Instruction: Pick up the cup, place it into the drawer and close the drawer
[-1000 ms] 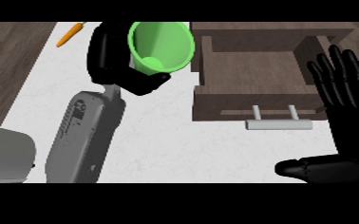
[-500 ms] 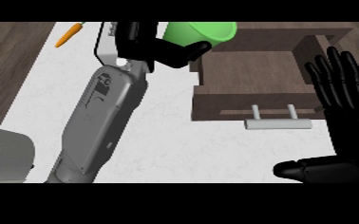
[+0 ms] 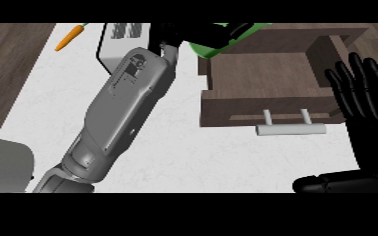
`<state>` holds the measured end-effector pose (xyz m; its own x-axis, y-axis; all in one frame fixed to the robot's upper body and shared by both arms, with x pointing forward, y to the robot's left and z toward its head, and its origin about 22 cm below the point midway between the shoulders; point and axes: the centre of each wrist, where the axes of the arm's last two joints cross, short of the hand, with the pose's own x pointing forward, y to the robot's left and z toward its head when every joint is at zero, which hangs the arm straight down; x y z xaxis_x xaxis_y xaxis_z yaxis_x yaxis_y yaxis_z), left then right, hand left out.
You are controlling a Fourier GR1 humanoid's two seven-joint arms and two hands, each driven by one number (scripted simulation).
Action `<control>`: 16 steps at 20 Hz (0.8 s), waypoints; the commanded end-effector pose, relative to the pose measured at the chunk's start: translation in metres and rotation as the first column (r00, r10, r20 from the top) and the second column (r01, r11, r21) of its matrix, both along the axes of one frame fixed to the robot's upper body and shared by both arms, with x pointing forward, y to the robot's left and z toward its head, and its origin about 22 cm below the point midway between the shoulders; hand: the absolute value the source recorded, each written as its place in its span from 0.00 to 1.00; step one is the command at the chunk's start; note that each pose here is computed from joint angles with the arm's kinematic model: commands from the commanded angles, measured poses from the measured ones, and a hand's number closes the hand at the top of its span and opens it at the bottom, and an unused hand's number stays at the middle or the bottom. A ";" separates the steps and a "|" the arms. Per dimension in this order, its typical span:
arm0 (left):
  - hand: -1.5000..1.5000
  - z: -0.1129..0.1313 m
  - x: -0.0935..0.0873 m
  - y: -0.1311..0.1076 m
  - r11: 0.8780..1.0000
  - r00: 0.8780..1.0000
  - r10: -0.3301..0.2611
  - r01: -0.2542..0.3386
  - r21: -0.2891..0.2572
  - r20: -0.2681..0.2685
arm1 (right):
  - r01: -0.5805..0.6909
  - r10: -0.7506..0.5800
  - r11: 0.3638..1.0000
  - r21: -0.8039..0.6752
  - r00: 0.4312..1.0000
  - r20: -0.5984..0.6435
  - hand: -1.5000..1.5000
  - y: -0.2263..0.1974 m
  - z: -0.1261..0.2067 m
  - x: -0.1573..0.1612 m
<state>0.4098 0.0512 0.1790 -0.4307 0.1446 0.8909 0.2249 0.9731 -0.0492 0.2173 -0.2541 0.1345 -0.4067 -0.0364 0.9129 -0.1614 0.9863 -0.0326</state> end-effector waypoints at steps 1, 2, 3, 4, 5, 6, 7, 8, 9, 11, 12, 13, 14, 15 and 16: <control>1.00 -0.007 0.008 -0.016 0.999 0.999 0.035 -0.034 0.029 -0.017 | 0.005 -0.005 1.000 -0.005 1.000 0.005 0.00 -0.011 0.006 0.017; 1.00 -0.006 0.006 -0.025 0.999 0.999 0.035 -0.033 0.042 -0.032 | 0.004 -0.004 1.000 0.007 1.000 0.009 0.00 0.000 -0.009 0.024; 1.00 -0.017 0.015 -0.012 1.000 0.999 0.021 -0.021 0.010 -0.047 | 0.003 -0.003 1.000 -0.009 1.000 0.006 0.00 -0.002 0.017 0.006; 1.00 -0.006 0.016 -0.023 0.999 0.999 0.030 -0.029 0.039 -0.028 | 0.007 -0.007 1.000 -0.002 1.000 0.007 0.00 -0.005 0.005 0.008; 1.00 -0.026 0.015 -0.019 0.998 0.998 0.043 -0.041 0.043 -0.038 | -0.011 0.011 1.000 -0.017 1.000 0.007 0.00 0.009 0.008 0.009; 1.00 -0.022 0.018 -0.022 0.998 0.998 0.037 -0.034 0.061 -0.057 | -0.012 0.012 1.000 -0.007 1.000 0.009 0.00 -0.007 0.003 0.009; 1.00 -0.029 0.022 -0.017 0.998 0.997 0.029 -0.025 0.055 -0.071 | -0.006 0.006 1.000 -0.022 1.000 -0.001 0.00 0.004 0.009 0.015; 1.00 -0.033 0.017 -0.024 0.996 0.996 0.044 -0.038 0.080 -0.074 | -0.023 0.023 1.000 -0.017 1.000 0.017 0.00 0.003 0.011 0.015; 1.00 -0.035 0.020 -0.021 0.997 0.997 0.038 -0.032 0.074 -0.073 | -0.017 0.017 1.000 -0.023 1.000 0.004 0.00 0.009 -0.001 0.014; 1.00 -0.028 0.019 -0.029 0.996 0.995 0.030 -0.021 0.088 -0.095 | -0.013 0.013 1.000 0.011 1.000 0.007 0.00 -0.016 0.003 0.014; 1.00 -0.039 0.021 -0.026 0.990 0.994 0.034 -0.019 0.137 -0.103 | -0.029 0.029 1.000 -0.007 1.000 0.009 0.00 0.004 0.014 0.017; 1.00 -0.033 0.021 -0.030 0.991 0.992 0.042 -0.026 0.133 -0.119 | -0.021 0.021 1.000 -0.010 1.000 0.020 0.00 0.002 0.008 0.008; 1.00 -0.035 0.025 -0.028 0.985 0.993 0.070 -0.055 0.162 -0.090 | -0.036 0.036 0.999 0.001 0.999 0.001 0.00 -0.005 0.008 0.008; 1.00 -0.026 0.027 -0.030 0.982 0.995 0.037 -0.019 0.188 -0.092 | -0.021 0.021 1.000 -0.009 1.000 0.016 0.00 -0.001 0.000 0.020; 1.00 -0.032 0.025 -0.032 0.979 0.995 0.066 -0.049 0.198 -0.078 | -0.052 0.052 0.999 -0.012 0.998 0.037 0.00 0.014 0.003 0.020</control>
<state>0.4324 0.0228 0.1481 -0.3501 0.0012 0.9367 0.1897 0.9794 0.0697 0.2315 -0.2526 0.1394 -0.4199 -0.0413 0.9066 -0.1878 0.9813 -0.0423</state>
